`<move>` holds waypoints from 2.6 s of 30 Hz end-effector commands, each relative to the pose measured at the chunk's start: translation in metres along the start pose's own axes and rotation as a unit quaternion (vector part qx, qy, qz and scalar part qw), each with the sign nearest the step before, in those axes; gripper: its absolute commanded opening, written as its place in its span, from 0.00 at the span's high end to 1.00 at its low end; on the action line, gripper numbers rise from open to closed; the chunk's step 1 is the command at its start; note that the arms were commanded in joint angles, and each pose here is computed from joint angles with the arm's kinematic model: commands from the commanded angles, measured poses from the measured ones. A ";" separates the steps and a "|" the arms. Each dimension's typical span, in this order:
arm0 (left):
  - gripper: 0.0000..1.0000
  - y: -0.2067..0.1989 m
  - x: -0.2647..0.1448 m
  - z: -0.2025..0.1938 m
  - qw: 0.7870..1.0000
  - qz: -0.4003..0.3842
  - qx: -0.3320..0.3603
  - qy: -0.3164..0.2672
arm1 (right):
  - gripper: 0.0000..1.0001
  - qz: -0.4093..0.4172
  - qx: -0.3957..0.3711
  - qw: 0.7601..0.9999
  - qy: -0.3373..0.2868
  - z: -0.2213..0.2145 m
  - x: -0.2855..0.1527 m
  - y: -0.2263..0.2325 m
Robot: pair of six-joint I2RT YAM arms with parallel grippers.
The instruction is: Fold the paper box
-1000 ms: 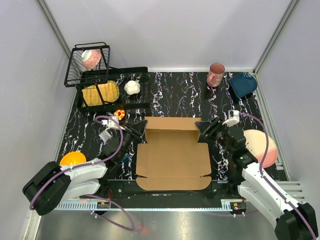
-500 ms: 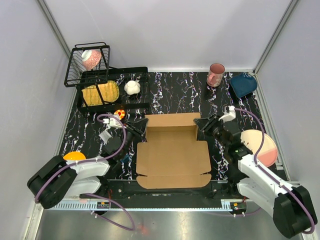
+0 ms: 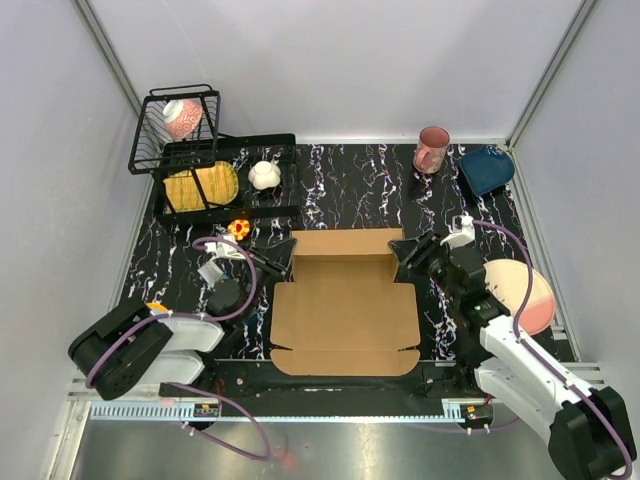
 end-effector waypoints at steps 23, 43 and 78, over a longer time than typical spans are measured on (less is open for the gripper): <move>0.24 0.007 -0.025 0.067 0.963 0.200 0.180 0.022 | 0.15 -0.031 -0.220 0.975 0.028 0.087 -0.068 0.073; 0.24 0.012 -0.106 0.119 0.953 0.273 0.132 -0.018 | 0.11 -0.130 -0.751 0.647 0.032 0.001 -0.037 0.161; 0.23 0.020 -0.113 0.113 0.950 0.278 0.143 -0.003 | 0.72 -0.193 -0.805 0.553 0.095 -0.036 0.052 0.107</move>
Point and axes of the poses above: each gripper's point midway between its finger pads, its own x axis out along the fingers, its own y axis along the line the jaws close on, z = x × y, the point moved 2 cm from there along -x, back along the fingers, and after that the axes turned 2 degrees about -x, right-handed, at the moved point
